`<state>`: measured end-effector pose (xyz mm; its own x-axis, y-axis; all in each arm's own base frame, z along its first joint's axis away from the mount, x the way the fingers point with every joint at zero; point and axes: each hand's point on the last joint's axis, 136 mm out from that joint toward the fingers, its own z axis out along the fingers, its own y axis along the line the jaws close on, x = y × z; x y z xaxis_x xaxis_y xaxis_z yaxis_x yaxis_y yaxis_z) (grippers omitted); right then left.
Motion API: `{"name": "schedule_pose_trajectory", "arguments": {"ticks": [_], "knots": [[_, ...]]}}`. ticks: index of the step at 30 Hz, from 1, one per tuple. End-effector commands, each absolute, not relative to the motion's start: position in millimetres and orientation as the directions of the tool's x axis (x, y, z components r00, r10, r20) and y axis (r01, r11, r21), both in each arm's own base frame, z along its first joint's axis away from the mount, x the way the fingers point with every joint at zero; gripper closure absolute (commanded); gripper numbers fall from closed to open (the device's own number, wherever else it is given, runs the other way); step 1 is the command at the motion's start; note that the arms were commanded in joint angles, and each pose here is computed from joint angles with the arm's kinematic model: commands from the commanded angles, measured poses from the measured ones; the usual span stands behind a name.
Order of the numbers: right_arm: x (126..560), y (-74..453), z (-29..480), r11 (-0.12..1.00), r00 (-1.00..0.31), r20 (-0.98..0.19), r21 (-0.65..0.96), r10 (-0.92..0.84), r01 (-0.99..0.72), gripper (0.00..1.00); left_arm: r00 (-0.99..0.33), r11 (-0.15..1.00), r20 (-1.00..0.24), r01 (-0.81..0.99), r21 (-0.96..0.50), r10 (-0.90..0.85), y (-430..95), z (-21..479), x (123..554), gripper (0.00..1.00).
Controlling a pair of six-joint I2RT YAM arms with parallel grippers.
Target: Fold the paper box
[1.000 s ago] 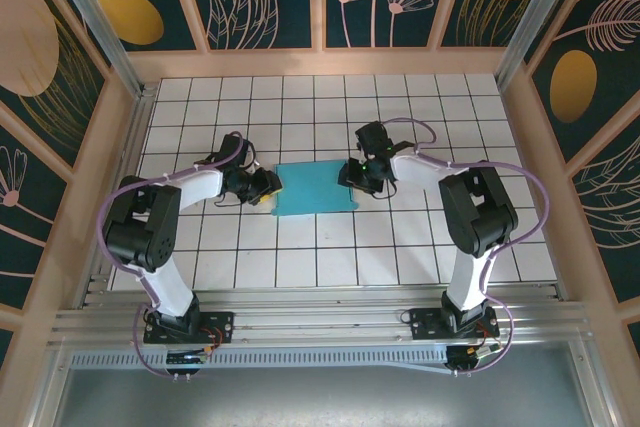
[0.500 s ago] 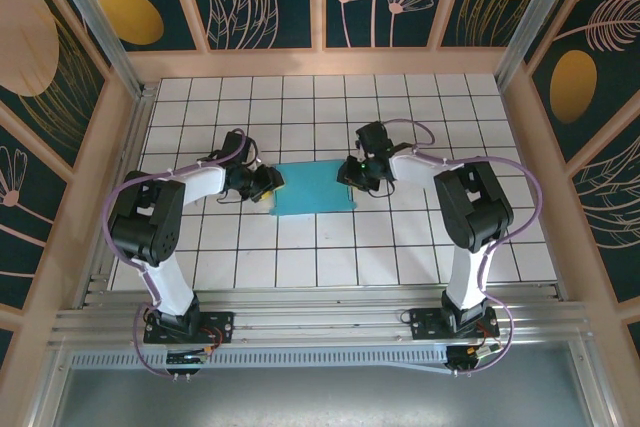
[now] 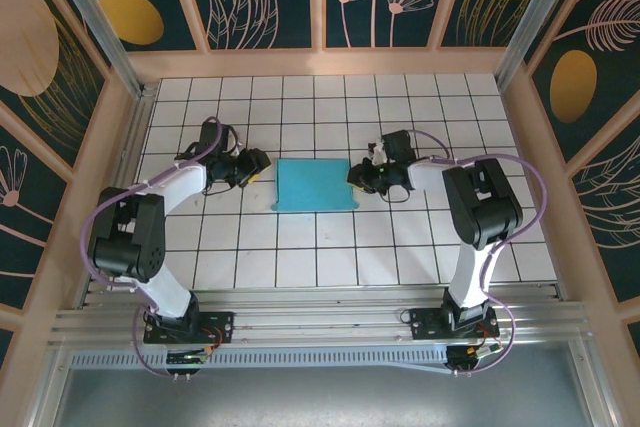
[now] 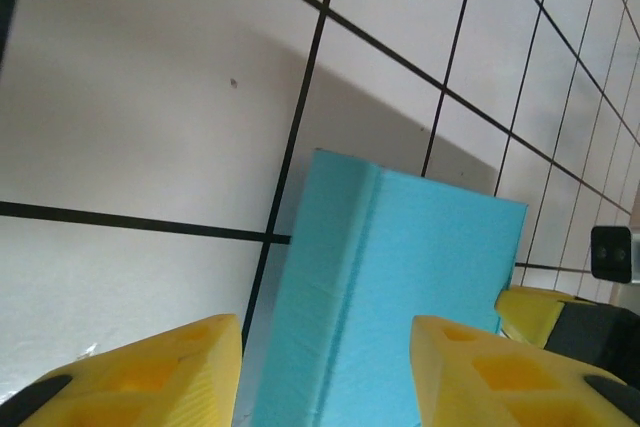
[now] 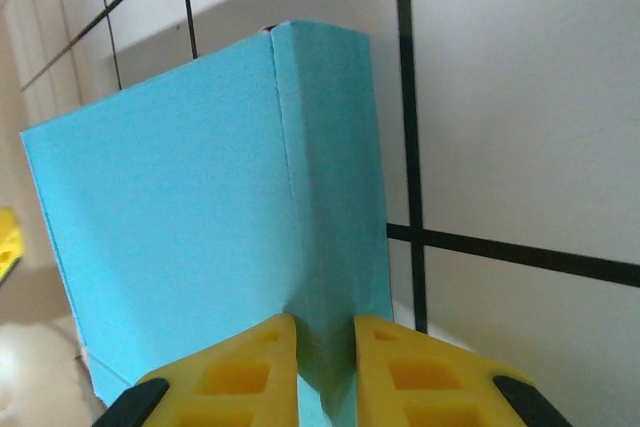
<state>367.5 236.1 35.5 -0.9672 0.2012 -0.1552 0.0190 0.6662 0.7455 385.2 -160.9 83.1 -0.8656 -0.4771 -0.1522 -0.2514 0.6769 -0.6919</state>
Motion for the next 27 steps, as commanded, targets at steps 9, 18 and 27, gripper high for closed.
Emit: {"name": "schedule_pose_trajectory", "arguments": {"ticks": [9,18,27], "knots": [[345,208,-19,0.661,-0.972,0.009,0.731,0.234,0.166,0.81,-0.920,0.500,-0.059,-0.156,-0.852,-0.387,-213,84,379,0.42],[345,199,-23,0.657,-0.965,0.020,0.728,0.261,0.193,0.81,-0.916,0.519,-0.031,-0.199,-0.831,-0.400,-219,58,378,0.41],[346,190,-25,0.660,-0.959,0.017,0.722,0.283,0.207,0.82,-0.905,0.560,-0.060,-0.207,-0.802,-0.420,-210,53,374,0.42]]}}
